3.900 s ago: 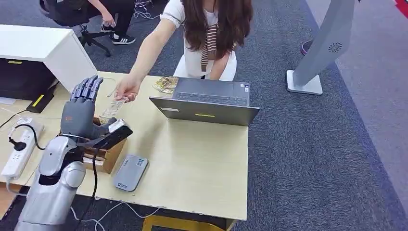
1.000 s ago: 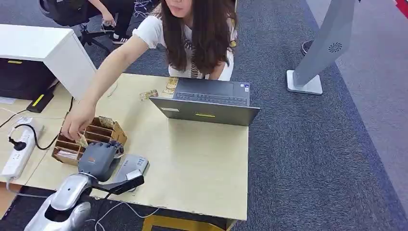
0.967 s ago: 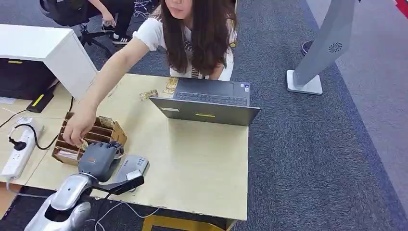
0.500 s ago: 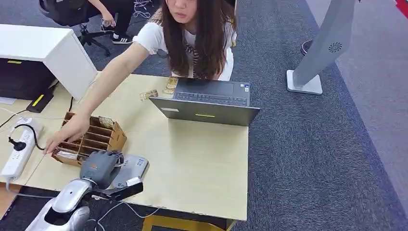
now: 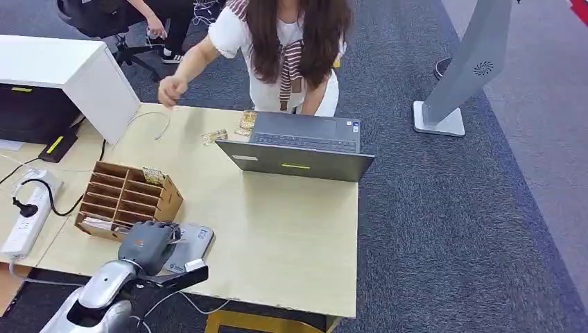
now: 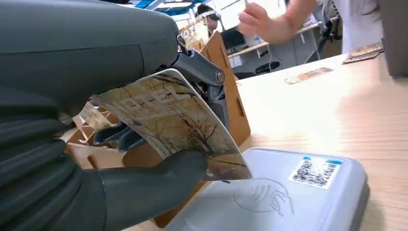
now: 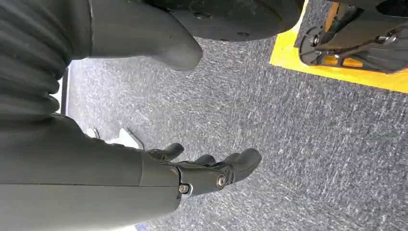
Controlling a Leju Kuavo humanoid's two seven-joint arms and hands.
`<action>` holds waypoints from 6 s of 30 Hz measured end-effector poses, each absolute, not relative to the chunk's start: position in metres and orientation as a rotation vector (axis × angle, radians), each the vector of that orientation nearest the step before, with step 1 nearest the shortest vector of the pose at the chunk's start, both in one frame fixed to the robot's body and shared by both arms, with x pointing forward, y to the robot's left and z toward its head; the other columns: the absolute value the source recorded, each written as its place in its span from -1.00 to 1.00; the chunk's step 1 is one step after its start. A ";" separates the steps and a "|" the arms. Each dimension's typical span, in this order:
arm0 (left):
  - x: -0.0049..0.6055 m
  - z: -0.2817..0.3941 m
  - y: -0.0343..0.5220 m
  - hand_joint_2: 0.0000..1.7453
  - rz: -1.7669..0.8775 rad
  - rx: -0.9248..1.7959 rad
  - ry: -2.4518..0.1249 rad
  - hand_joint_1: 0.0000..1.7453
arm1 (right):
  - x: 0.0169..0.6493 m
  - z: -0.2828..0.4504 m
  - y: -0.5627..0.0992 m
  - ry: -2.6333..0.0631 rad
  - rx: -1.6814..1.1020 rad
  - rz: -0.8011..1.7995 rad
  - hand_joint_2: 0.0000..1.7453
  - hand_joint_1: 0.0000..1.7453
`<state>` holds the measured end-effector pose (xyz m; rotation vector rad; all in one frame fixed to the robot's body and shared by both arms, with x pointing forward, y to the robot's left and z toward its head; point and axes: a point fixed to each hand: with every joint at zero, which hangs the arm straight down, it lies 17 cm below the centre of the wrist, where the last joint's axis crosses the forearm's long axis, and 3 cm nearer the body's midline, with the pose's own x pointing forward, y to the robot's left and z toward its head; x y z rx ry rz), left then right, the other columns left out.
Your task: Pass the card to the sensor for recognition and then transmit it.
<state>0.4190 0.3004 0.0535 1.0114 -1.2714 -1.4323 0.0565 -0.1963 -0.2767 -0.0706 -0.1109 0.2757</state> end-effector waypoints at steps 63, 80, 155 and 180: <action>0.510 0.241 0.247 1.00 -1.170 1.479 -1.740 1.00 | 0.060 -0.276 -0.191 -0.129 -0.056 0.301 1.00 -1.00; 0.614 0.316 0.341 1.00 -1.198 1.725 -1.436 1.00 | 0.064 -0.276 -0.194 -0.135 -0.043 0.326 1.00 -1.00; 0.390 0.122 0.381 1.00 -1.251 1.187 -1.250 -1.00 | 0.049 -0.279 -0.210 -0.088 -0.087 0.149 1.00 -1.00; 0.388 0.118 0.429 1.00 -1.179 1.221 -1.128 -1.00 | 0.049 -0.279 -0.206 -0.092 -0.079 0.177 1.00 -1.00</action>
